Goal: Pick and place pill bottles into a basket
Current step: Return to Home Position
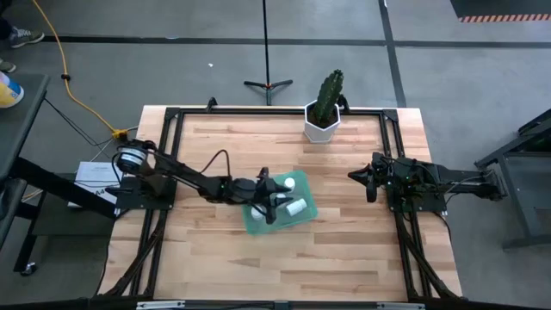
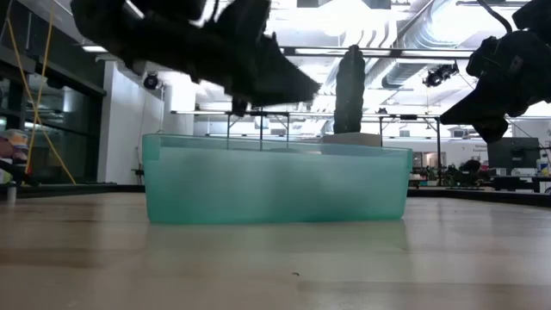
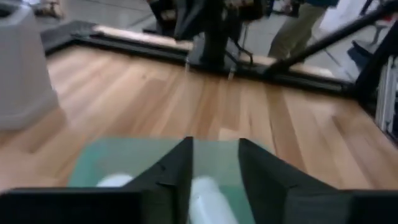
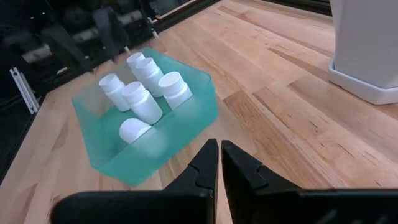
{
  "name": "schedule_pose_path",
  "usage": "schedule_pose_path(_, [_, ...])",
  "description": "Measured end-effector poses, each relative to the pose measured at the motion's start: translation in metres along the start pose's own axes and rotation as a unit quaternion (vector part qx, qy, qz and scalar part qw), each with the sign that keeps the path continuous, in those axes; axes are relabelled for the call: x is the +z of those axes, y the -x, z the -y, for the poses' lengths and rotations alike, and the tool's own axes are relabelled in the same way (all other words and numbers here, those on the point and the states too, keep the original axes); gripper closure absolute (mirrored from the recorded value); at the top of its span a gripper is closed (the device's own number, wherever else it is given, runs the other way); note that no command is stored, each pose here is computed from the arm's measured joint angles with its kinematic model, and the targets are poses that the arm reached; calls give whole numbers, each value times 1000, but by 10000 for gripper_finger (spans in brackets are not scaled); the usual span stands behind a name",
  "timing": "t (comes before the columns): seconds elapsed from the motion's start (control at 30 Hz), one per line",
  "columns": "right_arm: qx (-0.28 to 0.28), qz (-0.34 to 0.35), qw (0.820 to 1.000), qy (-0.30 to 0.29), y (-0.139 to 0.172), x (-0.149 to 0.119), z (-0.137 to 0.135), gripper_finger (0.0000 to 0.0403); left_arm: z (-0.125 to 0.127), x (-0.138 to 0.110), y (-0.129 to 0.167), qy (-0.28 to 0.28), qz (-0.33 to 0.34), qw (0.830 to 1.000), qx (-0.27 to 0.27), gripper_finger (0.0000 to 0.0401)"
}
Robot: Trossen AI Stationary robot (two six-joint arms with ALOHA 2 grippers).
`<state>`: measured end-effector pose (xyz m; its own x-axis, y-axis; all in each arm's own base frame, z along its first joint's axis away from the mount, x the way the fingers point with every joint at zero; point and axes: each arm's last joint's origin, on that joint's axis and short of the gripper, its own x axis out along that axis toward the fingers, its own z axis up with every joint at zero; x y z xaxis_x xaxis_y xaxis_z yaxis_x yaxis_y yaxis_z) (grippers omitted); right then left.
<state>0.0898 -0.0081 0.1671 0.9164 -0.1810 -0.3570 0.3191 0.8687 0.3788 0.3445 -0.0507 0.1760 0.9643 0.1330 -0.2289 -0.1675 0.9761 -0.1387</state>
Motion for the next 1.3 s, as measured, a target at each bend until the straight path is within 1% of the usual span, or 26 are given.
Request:
schedule_pose_path(0.07, [0, 0, 1000, 0, 0, 0, 0, 391, -2, 8, 7, 1, 8, 1000, 9, 273])
schedule_pose_path(0.13, [-1, 0, 1000, 0, 0, 0, 0, 391, -8, 14, 18, 3, 9, 1000, 20, 320])
schedule_pose_path(0.2, [-2, 1, 1000, 0, 0, 0, 0, 391, -14, 14, 34, 5, 10, 1000, 25, 369])
schedule_pose_path(0.23, [-3, 3, 1000, 0, 0, 0, 0, 391, -18, 13, 44, 4, 12, 1000, 28, 379])
schedule_pose_path(0.3, [-3, 4, 1000, 2, 0, 0, 0, 391, -25, 12, 67, 9, 25, 999, 38, 376])
schedule_pose_path(0.4, [-2, 4, 1000, 2, 0, 1, 0, 391, -36, 6, 106, 33, 54, 996, 69, 350])
schedule_pose_path(0.43, [-2, 5, 1000, 2, 0, 1, 0, 391, -40, 4, 118, 34, 63, 994, 78, 349])
schedule_pose_path(0.47, [-2, 5, 1000, 2, 0, 1, 0, 391, -43, 2, 129, 28, 72, 994, 79, 353])
schedule_pose_path(0.53, [-3, 5, 1000, 2, 0, 1, 0, 391, -46, 1, 148, 9, 93, 994, 64, 375])
schedule_pose_path(0.63, [-5, 7, 1000, 3, 0, 1, 0, 391, -53, 0, 169, -13, 96, 994, 54, 380])
schedule_pose_path(0.7, [-5, 11, 1000, 7, 0, 2, 0, 391, -57, 1, 181, -15, 88, 994, 59, 374])
schedule_pose_path(0.83, [10, 41, 998, 46, 0, 8, -3, 391, -64, 1, 200, -33, 75, 994, 69, 379])
schedule_pose_path(0.93, [26, 78, 993, 82, 1, 14, -7, 392, -68, 3, 213, -23, 82, 994, 63, 379])
schedule_pose_path(1.03, [38, 103, 989, 103, 2, 19, -9, 400, -73, -2, 223, -16, 62, 996, 65, 379])
schedule_pose_path(1.1, [43, 111, 986, 115, 3, 21, -10, 401, -76, -4, 228, -13, 58, 996, 69, 379])
schedule_pose_path(1.2, [51, 127, 982, 127, 4, 23, -12, 400, -79, -2, 232, -4, 66, 997, 48, 379])
schedule_pose_path(1.3, [67, 143, 978, 138, 5, 27, -14, 402, -84, -5, 231, 5, 76, 996, 53, 379])
